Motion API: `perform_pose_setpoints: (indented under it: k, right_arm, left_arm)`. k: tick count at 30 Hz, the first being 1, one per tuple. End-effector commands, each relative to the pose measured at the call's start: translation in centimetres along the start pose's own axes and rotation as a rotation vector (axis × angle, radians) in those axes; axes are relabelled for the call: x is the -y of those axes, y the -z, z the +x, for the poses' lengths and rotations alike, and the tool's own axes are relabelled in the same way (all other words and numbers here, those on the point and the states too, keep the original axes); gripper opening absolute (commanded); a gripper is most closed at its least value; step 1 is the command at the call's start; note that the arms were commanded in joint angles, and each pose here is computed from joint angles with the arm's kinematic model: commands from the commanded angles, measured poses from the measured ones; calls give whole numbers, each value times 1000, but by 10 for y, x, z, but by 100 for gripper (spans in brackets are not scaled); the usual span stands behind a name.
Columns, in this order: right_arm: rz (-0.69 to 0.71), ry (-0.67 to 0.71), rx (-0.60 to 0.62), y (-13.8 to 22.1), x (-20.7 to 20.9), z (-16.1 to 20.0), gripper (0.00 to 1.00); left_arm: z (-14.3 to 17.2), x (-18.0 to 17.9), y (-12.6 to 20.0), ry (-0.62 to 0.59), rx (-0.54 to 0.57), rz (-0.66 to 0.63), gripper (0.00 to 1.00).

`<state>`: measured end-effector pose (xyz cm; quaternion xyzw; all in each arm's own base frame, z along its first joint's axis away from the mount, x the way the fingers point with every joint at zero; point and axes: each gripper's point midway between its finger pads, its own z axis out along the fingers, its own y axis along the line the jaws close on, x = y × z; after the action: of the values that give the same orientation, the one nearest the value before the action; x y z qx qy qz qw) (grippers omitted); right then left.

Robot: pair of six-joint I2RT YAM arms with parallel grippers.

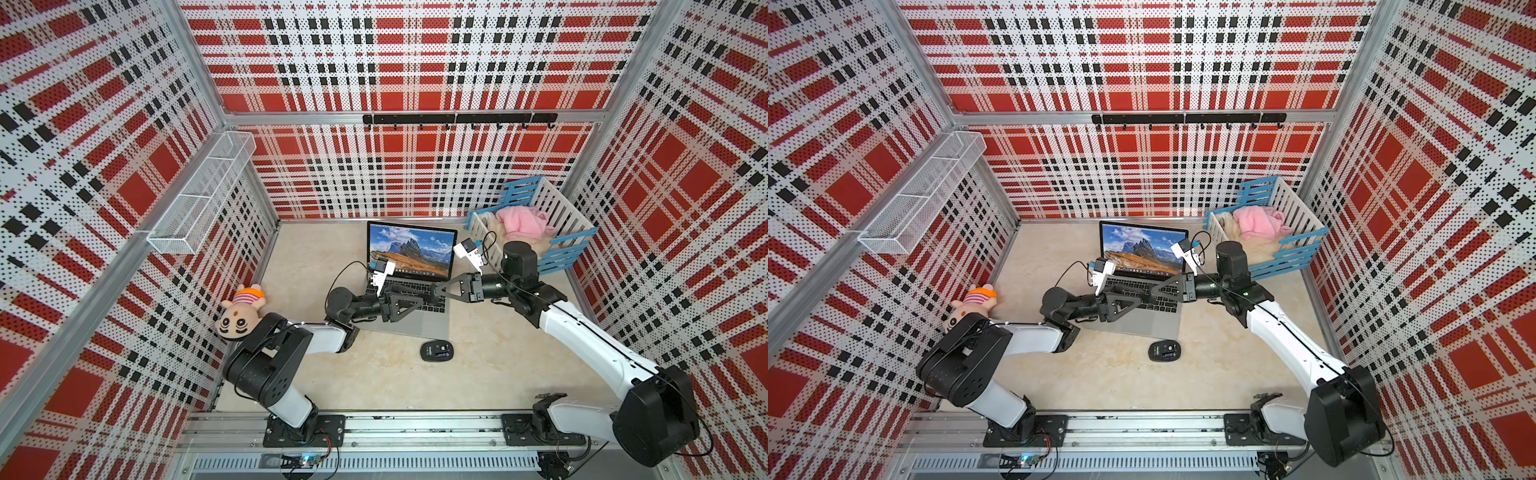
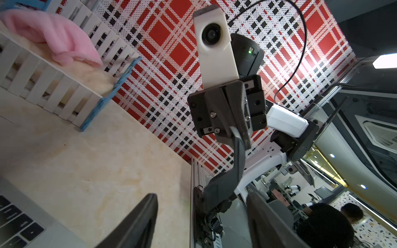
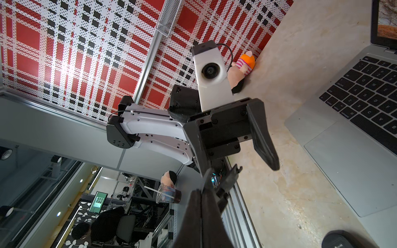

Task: Remove the wireless mouse receiver from the laptop
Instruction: Adjust the lid.

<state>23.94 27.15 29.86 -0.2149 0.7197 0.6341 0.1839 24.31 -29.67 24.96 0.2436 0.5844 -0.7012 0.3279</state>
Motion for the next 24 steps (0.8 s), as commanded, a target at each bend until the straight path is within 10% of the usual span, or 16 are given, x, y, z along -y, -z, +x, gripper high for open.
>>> perform_pose_setpoints:
  k: [1,24]
  right_arm:
    - [-14,21,8,-3,-3,-4,0]
    - [-23,-23,-24,-9,3,16,0]
  left_arm:
    - [-2,23,-5,-35,-14,102,65]
    - [-16,44,0,-47,29,193,32]
